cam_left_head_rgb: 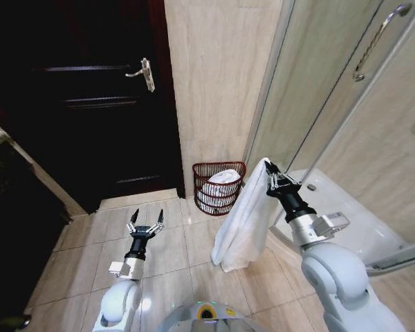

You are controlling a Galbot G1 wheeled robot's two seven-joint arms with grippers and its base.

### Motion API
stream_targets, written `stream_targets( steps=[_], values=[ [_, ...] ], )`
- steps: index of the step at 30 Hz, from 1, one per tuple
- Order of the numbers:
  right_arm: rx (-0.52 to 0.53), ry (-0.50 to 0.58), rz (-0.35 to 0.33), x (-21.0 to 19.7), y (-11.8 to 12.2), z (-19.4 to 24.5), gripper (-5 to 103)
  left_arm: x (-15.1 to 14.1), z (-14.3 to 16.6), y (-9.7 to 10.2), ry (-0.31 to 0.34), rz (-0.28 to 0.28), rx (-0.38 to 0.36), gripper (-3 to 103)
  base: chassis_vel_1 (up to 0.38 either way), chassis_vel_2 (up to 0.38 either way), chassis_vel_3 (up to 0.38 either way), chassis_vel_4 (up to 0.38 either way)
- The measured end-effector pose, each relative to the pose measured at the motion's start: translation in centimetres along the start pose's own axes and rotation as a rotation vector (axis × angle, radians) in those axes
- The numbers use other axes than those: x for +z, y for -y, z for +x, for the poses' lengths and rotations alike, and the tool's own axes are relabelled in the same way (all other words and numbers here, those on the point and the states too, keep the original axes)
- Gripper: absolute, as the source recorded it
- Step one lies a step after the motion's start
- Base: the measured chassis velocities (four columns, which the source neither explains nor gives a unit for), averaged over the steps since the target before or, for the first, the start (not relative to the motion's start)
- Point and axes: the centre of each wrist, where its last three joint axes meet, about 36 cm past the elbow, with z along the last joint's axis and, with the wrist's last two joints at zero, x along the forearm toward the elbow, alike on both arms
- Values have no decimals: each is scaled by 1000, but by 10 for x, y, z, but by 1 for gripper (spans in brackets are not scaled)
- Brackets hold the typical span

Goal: Discard the used towel into the hamper.

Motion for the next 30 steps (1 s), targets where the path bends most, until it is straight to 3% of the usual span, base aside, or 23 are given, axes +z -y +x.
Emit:
stream_targets(
  steps=[30],
  values=[
    [5,-26,3,5,-2,5,1,3,-1,0,-7,-20,10,100,0,0,0,0]
  ],
)
